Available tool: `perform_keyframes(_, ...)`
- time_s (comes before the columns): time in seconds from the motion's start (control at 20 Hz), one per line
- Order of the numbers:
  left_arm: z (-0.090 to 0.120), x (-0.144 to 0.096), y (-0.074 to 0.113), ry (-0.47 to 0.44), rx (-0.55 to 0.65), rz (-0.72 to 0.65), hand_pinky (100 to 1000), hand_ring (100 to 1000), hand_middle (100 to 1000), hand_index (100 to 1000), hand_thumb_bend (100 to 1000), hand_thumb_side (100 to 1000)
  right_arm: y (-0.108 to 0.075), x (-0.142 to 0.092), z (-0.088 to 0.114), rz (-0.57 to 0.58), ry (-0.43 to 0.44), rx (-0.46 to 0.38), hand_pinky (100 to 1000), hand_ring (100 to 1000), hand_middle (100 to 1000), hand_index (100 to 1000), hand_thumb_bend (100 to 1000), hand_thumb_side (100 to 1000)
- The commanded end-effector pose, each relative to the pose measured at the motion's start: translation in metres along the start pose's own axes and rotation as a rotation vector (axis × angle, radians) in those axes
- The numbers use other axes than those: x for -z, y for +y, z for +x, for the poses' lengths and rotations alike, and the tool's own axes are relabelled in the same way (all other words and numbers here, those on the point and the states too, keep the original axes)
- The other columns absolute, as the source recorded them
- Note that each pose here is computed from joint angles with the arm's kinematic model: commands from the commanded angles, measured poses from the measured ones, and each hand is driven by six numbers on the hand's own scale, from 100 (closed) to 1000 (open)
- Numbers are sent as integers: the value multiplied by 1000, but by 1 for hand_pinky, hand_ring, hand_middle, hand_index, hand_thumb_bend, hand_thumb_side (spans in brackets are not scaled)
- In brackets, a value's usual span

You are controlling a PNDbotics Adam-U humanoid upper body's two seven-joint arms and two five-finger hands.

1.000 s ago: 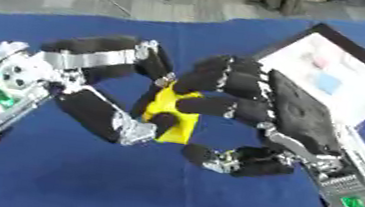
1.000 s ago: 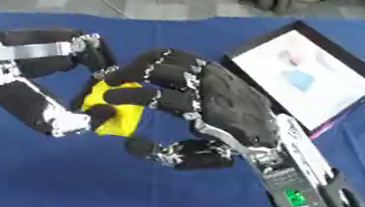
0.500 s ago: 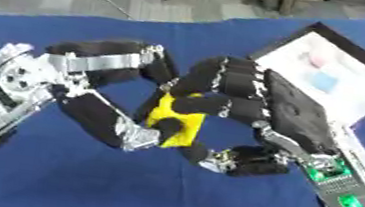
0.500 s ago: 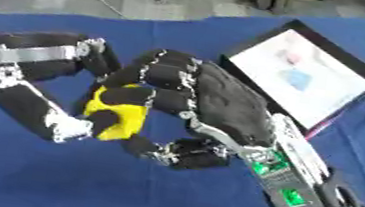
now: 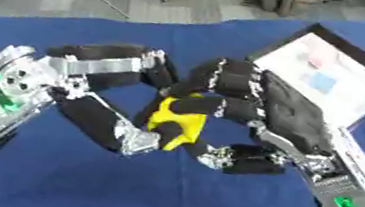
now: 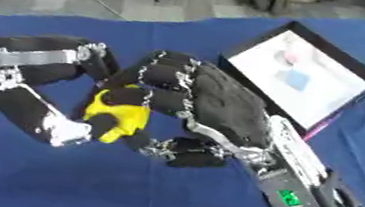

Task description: Pick up the objects with one hand, pass them to the other hand, and then place them into the box on the other side of the table.

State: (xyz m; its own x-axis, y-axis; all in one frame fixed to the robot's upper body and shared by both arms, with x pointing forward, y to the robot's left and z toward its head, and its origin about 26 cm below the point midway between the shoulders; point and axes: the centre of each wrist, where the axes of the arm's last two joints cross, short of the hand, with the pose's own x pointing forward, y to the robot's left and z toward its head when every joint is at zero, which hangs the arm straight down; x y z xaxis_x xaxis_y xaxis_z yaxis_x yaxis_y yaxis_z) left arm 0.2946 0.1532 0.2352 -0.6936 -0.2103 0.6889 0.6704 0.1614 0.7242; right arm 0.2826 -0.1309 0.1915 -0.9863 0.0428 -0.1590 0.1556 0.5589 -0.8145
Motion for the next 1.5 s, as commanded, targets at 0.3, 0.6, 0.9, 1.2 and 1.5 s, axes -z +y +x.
perform_keyframes(0.3, 7, -1, 5, -13, 10, 8, 700, 416, 326, 338, 100, 247, -6, -2, 0, -98, 28, 18, 575, 492, 482, 395, 100, 100)
perform_keyframes(0.6, 6, -11, 13, -48, 25, 67, 746, 501, 473, 516, 100, 601, -7, -3, 0, -129, 41, 33, 572, 490, 469, 351, 100, 100)
perform_keyframes(0.9, 6, -26, 25, -127, 78, 72, 805, 586, 577, 666, 100, 865, -11, -7, -3, -153, 58, 24, 569, 488, 459, 332, 100, 100)
perform_keyframes(1.2, 2, -56, 38, -127, 147, 195, 813, 606, 601, 689, 100, 868, -23, -20, -10, -199, 111, -38, 569, 487, 458, 328, 100, 100)
perform_keyframes(1.5, -9, -86, 39, -90, 145, 447, 804, 591, 584, 674, 100, 823, -49, -43, -20, -244, 236, -158, 571, 490, 461, 334, 100, 100)
